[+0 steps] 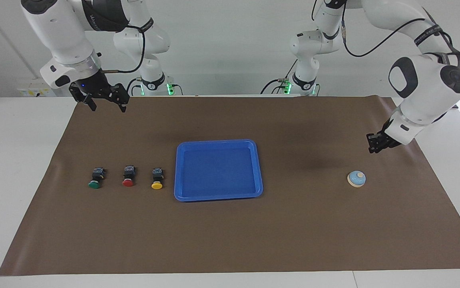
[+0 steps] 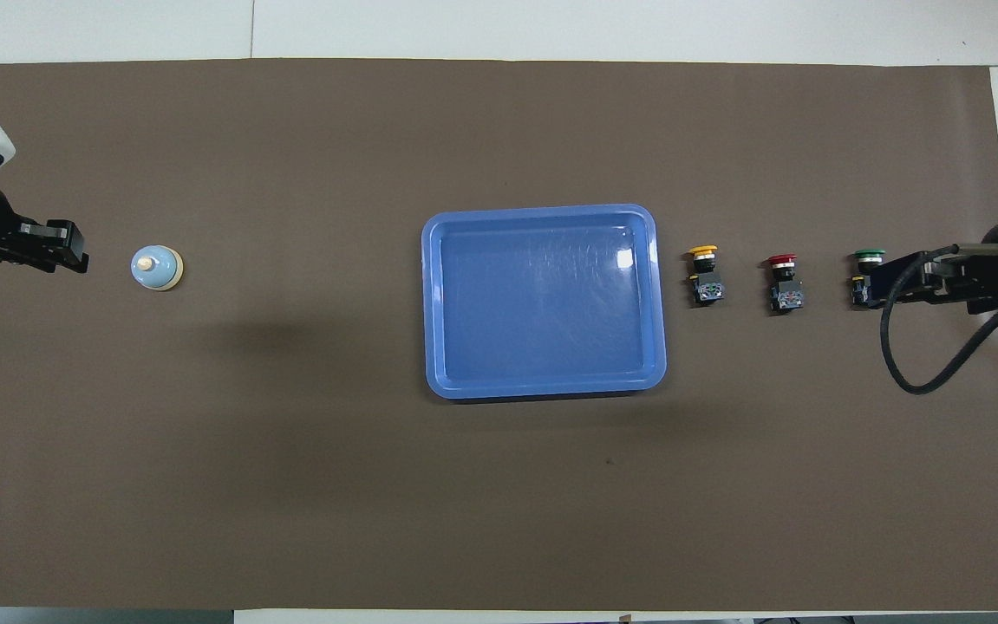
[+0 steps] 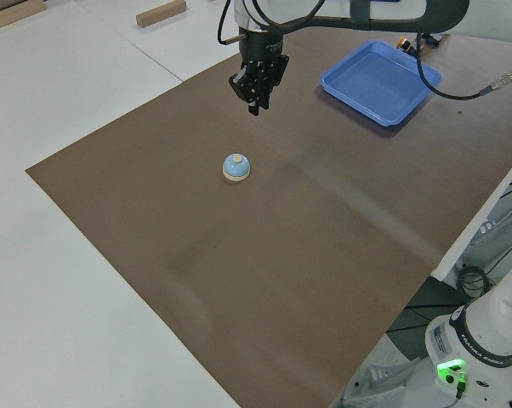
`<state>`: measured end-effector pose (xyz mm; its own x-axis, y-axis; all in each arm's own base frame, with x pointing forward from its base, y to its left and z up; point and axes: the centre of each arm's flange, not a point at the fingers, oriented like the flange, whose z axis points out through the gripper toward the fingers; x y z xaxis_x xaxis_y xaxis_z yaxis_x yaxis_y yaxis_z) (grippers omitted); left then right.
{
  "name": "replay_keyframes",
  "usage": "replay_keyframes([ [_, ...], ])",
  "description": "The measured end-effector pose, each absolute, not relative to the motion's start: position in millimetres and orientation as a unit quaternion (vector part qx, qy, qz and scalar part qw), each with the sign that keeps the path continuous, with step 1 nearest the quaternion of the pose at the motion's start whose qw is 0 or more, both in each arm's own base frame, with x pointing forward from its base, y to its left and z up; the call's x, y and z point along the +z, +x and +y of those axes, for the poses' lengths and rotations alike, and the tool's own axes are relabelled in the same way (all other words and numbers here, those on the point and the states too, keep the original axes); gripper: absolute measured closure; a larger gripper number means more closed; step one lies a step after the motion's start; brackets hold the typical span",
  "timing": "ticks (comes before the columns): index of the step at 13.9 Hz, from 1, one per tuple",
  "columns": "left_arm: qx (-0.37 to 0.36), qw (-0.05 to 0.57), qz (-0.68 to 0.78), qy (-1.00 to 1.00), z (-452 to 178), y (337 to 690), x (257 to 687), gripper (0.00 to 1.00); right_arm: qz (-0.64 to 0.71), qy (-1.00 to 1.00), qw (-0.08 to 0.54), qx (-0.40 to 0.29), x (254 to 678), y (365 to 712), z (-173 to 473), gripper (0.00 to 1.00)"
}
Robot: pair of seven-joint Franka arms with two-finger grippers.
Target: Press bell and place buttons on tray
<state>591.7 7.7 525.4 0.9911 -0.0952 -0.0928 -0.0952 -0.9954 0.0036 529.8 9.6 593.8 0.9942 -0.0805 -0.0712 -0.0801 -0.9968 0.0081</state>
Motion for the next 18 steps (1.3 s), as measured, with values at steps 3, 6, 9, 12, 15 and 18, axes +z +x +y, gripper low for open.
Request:
replay_keyframes([
  [3,0.05,0.003,0.05,-0.998,2.1,563.6,566.9,0.24,-0.04,0.999,0.003,-0.036,593.8,529.8,9.6,0.0],
  [6,0.058,0.003,0.049,-0.997,2.1,553.0,576.7,0.0,-0.04,0.999,0.003,-0.036,593.8,529.8,9.6,0.0],
  [9,0.061,0.003,0.049,-0.997,2.1,552.4,575.1,0.0,-0.04,0.999,0.003,-0.036,593.8,529.8,9.6,0.0],
  [12,0.061,0.003,0.049,-0.997,2.1,552.1,575.0,0.0,-0.04,0.999,0.003,-0.036,593.8,529.8,9.6,0.0],
  [15,0.059,0.003,0.049,-0.997,2.1,551.0,577.4,0.0,-0.04,0.999,0.003,-0.036,593.8,529.8,9.6,0.0],
  [18,0.058,0.004,0.049,-0.997,2.1,550.2,579.1,0.0,-0.04,0.999,0.003,-0.036,593.8,529.8,9.6,0.0],
])
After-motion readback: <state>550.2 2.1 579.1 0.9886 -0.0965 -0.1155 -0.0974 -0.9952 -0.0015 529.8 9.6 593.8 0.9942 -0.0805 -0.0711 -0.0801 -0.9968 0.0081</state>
